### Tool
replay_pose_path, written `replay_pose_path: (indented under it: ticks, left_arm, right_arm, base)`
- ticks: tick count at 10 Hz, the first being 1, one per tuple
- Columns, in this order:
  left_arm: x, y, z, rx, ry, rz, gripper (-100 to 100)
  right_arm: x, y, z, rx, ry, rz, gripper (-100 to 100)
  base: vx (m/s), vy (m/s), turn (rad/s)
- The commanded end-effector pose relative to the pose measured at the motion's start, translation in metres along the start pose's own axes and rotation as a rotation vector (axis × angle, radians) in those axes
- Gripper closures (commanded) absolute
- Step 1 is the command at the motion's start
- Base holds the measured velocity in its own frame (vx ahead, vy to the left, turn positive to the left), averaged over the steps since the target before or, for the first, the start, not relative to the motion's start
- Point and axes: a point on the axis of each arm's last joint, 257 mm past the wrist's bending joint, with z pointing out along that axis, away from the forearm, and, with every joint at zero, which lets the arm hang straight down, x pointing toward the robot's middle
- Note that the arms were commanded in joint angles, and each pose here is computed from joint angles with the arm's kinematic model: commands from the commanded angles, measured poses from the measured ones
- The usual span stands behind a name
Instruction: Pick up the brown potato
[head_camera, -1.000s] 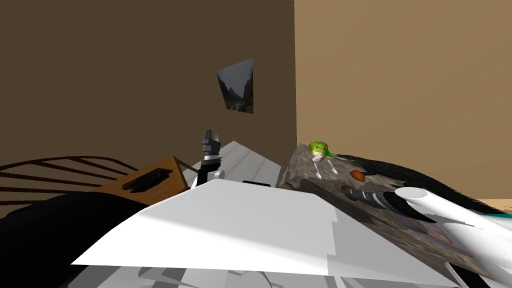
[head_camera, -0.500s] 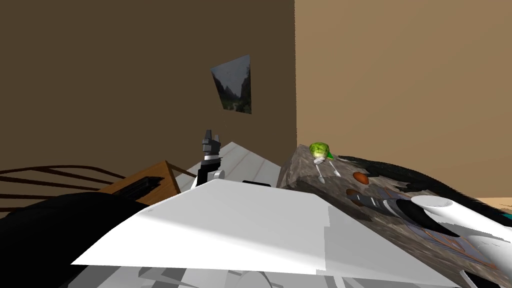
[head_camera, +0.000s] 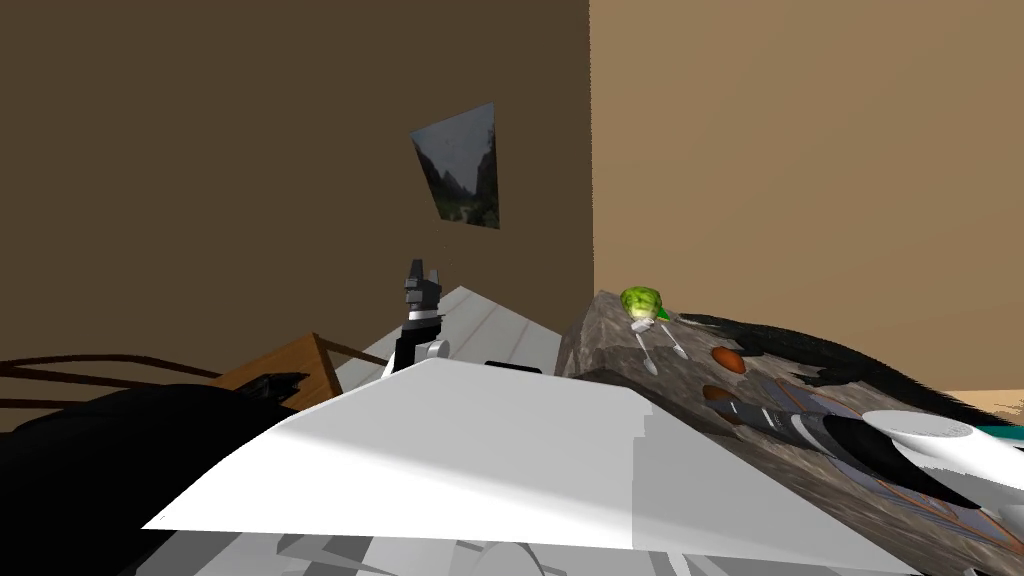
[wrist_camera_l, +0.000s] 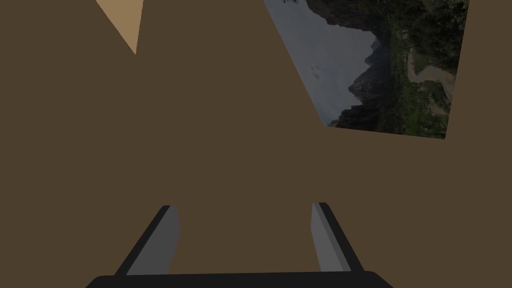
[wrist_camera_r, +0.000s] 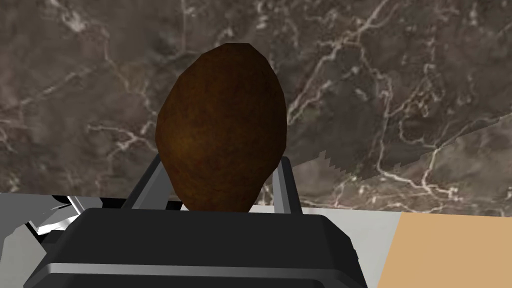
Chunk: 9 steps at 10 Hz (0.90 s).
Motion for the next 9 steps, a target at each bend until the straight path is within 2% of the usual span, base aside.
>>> replay_pose_path:
  ticks: [1, 4, 5, 6, 8, 9]
  left_arm:
    - [0.0, 0.0, 0.0, 0.0, 0.0, 0.0, 0]
    - [0.0, 0.0, 0.0, 0.0, 0.0, 0.0, 0]
    - [0.0, 0.0, 0.0, 0.0, 0.0, 0.0, 0]
    - [0.0, 0.0, 0.0, 0.0, 0.0, 0.0, 0]
    - [0.0, 0.0, 0.0, 0.0, 0.0, 0.0, 0]
    - [0.0, 0.0, 0.0, 0.0, 0.0, 0.0, 0]
  right_arm:
    - [-0.002, 0.003, -0.001, 0.0, 0.0, -0.015, 100]
    - [-0.018, 0.022, -0.012, 0.003, 0.01, -0.015, 100]
    - [-0.018, 0.021, -0.012, 0.003, 0.01, -0.045, 100]
    - [-0.025, 0.031, -0.018, 0.001, 0.017, -0.024, 100]
    - [-0.025, 0.031, -0.018, 0.002, 0.018, -0.06, 100]
    - [-0.032, 0.041, -0.025, -0.002, 0.028, -0.049, 100]
  base:
    - [0.047, 0.025, -0.007]
    - [0.109, 0.036, -0.085]
    - [0.107, 0.037, -0.067]
    - [0.126, 0.063, -0.087]
    - [0.074, 0.042, -0.039]
    - [0.09, 0.036, -0.071]
